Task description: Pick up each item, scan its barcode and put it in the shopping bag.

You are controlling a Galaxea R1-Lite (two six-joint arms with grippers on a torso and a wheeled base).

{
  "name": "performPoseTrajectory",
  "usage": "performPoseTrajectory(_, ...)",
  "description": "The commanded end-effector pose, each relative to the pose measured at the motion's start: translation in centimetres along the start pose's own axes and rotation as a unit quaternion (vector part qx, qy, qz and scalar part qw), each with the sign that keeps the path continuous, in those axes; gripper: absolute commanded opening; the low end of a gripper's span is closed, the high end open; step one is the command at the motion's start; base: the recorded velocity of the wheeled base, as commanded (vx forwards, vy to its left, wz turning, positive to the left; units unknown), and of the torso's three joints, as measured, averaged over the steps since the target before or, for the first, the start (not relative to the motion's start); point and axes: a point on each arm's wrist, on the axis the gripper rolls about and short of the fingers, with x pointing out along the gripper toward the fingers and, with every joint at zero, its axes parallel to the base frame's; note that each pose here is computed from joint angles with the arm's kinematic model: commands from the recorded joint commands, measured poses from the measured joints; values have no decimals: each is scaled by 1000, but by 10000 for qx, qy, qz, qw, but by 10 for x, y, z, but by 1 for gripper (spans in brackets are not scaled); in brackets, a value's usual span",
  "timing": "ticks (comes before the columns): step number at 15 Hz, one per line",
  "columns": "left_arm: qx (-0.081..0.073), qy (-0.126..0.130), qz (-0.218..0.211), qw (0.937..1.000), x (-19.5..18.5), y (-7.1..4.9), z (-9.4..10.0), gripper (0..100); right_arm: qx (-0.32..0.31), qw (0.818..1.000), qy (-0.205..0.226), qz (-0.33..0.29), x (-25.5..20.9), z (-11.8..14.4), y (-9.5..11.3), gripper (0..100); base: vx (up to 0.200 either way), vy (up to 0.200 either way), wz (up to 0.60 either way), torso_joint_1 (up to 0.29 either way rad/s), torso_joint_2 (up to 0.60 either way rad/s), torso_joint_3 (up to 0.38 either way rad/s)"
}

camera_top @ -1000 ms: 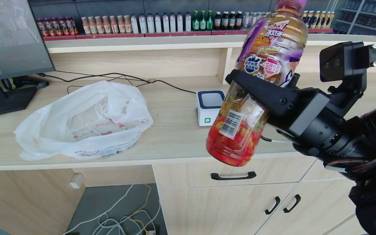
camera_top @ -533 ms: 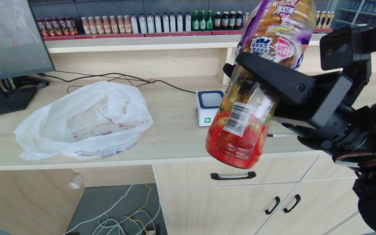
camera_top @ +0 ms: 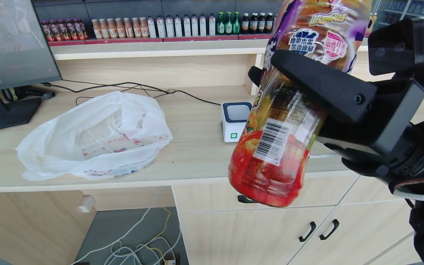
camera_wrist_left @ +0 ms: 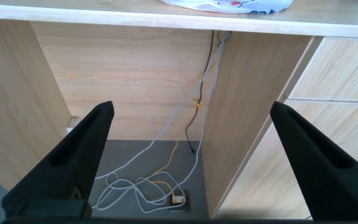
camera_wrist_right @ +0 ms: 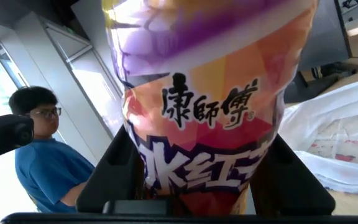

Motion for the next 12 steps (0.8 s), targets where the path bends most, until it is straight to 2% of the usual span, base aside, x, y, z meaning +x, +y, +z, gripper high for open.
performPoseTrajectory(1, 2, 1, 2, 10000, 0, 0, 0, 100, 7, 10000, 2, 28, -1, 0, 3, 0, 0, 0, 0, 0, 0, 0)
performPoseTrajectory(8, 2, 1, 2, 10000, 0, 0, 0, 100, 45, 9995, 81, 310, 10, -8, 13, 0, 0, 0, 0, 0, 0, 0)
performPoseTrajectory(12, 2, 1, 2, 10000, 0, 0, 0, 100, 4, 9995, 93, 297, 10, -10, 12, 0, 0, 0, 0, 0, 0, 0)
